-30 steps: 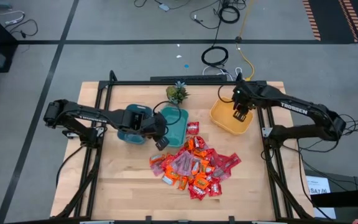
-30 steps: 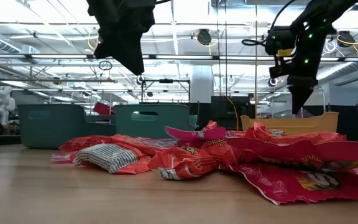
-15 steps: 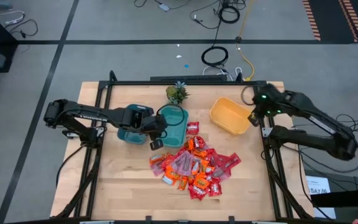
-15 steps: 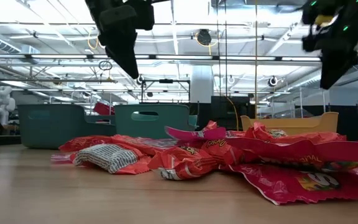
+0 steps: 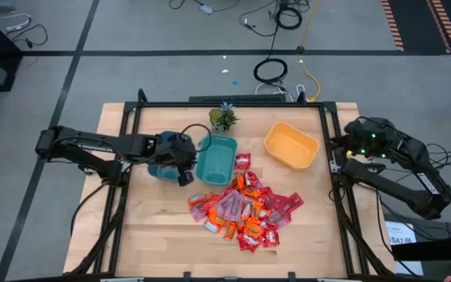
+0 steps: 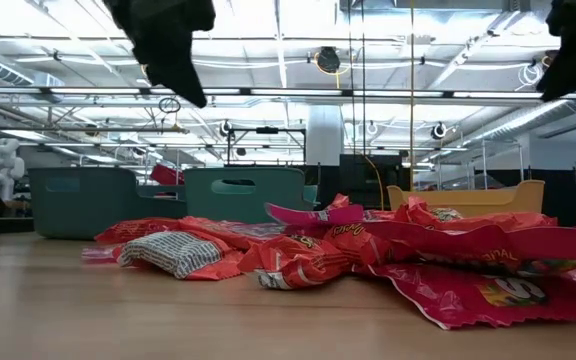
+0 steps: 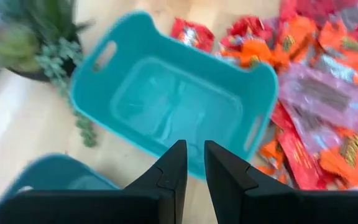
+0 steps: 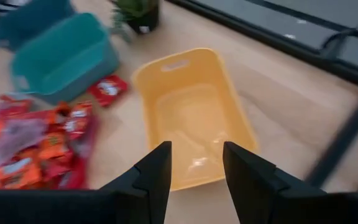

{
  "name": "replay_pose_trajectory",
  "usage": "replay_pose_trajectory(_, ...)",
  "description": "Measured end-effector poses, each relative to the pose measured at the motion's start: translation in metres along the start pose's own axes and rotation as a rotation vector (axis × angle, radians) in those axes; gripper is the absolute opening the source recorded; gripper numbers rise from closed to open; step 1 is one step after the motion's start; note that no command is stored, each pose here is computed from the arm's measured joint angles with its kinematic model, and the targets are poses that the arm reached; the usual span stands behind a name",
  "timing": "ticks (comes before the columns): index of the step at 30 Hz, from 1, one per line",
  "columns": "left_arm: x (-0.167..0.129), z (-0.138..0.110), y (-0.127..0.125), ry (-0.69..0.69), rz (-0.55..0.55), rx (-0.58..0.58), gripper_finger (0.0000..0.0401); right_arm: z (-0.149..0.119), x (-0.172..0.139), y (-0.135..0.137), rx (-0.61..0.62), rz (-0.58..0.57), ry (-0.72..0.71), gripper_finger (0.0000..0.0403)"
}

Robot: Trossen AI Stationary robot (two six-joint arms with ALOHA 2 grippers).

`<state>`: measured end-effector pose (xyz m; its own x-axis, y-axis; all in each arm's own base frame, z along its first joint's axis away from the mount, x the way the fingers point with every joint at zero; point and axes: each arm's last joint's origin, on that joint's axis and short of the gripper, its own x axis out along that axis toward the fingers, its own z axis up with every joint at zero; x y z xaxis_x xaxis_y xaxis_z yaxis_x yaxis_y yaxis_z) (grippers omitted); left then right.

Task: Sort candy
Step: Adjust the blue bin

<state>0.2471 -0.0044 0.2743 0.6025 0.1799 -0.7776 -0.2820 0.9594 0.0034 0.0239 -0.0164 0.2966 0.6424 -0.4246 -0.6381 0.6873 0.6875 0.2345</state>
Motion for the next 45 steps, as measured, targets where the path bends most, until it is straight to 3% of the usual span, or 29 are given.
replay_pose_trajectory(5,-0.001,-0.002,-0.006,0.000,-0.033,0.018,0.0066,-0.002,0.010,0.001,-0.002,0.080,0.004,0.0135)
replay_pose_trajectory(11,-0.001,-0.003,-0.009,-0.002,-0.038,-0.001,0.0066,-0.009,0.036,-0.002,0.005,0.082,0.028,0.0135)
replay_pose_trajectory(20,-0.001,-0.011,0.009,0.039,0.234,-0.201,0.0066,-0.010,0.066,0.002,0.043,0.303,-0.026,0.0135)
replay_pose_trajectory(29,0.000,-0.013,0.019,0.069,0.274,-0.264,0.0066,0.010,0.065,0.013,-0.033,0.366,-0.209,0.0135)
replay_pose_trajectory(45,0.001,-0.023,0.053,0.195,0.399,-0.367,0.0066,0.042,0.137,0.067,-0.208,0.486,-0.168,0.0135)
